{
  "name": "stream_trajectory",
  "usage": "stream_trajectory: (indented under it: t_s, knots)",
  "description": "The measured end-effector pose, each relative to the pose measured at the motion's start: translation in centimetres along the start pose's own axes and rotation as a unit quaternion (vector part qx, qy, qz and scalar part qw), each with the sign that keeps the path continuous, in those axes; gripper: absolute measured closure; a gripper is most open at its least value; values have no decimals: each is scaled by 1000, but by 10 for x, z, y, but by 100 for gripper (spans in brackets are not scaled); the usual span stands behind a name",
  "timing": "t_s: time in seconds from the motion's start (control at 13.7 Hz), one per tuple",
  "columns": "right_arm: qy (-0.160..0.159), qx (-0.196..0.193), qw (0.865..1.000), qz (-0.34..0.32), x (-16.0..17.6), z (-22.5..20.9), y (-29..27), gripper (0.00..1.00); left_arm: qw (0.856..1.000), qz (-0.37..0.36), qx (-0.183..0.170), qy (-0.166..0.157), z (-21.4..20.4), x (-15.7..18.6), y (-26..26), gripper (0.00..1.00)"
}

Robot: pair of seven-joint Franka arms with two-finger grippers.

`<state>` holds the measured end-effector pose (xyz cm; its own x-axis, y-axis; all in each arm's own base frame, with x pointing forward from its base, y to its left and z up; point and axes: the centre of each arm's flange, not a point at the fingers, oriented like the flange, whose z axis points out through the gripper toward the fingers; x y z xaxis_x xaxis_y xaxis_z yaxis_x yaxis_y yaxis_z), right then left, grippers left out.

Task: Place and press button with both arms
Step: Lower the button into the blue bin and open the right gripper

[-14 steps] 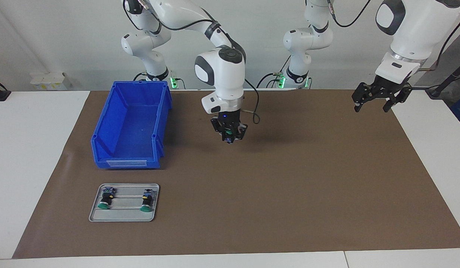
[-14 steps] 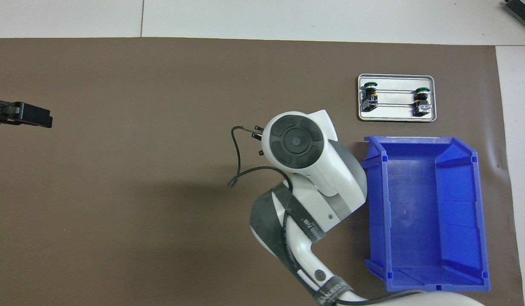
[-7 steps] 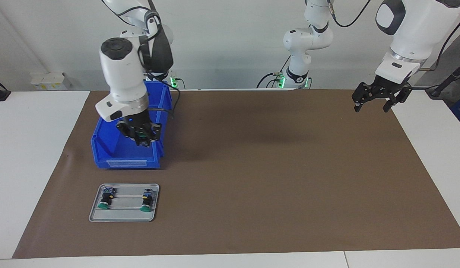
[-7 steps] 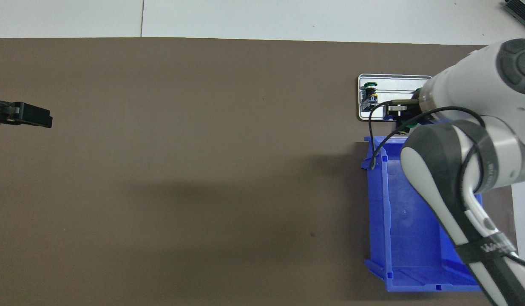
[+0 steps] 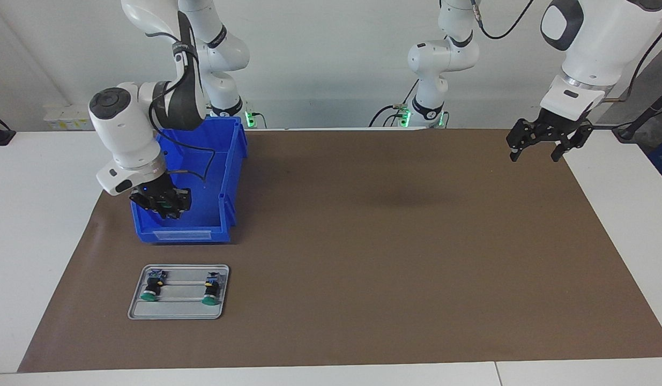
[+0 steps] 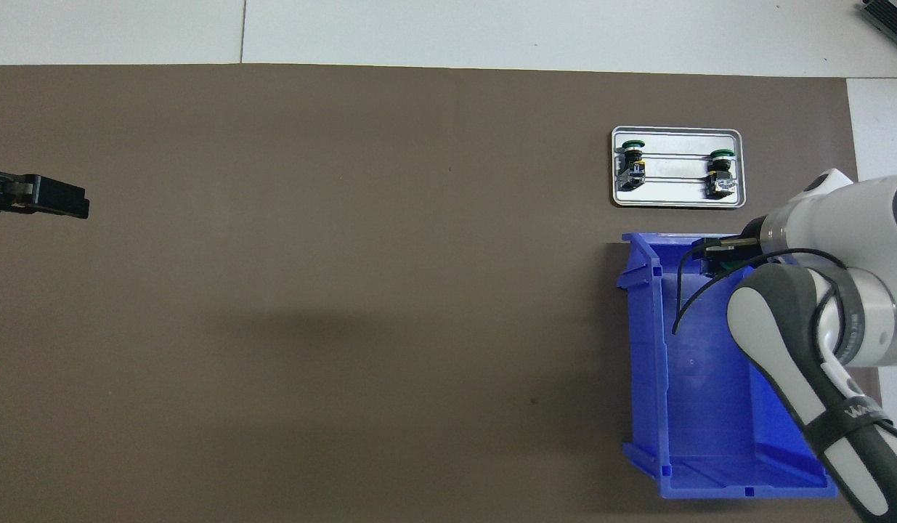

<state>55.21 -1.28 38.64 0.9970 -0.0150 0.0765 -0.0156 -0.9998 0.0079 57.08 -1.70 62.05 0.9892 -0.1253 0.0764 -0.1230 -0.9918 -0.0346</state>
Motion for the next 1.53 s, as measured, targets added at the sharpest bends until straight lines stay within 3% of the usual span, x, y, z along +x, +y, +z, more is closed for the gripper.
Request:
stream_trajectory:
  t_s: [0.36,0.8,1.16,1.24,1.53]
  knots:
    - [13,2,1000,-3,-40,48,-1,63,1000,0,0,0,0,0,0,0]
    - [11,1,1000,3,-45,56,5,60,1000,0,0,0,0,0,0,0]
    - [37,1,999,3,-29,36,5,7,1000,0,0,0,0,0,0,0]
    - [38,1,999,3,-21,24,6,1,1000,0,0,0,0,0,0,0]
    - [18,3,1000,22,10,-57,7,0,1000,0,0,0,0,0,0,0]
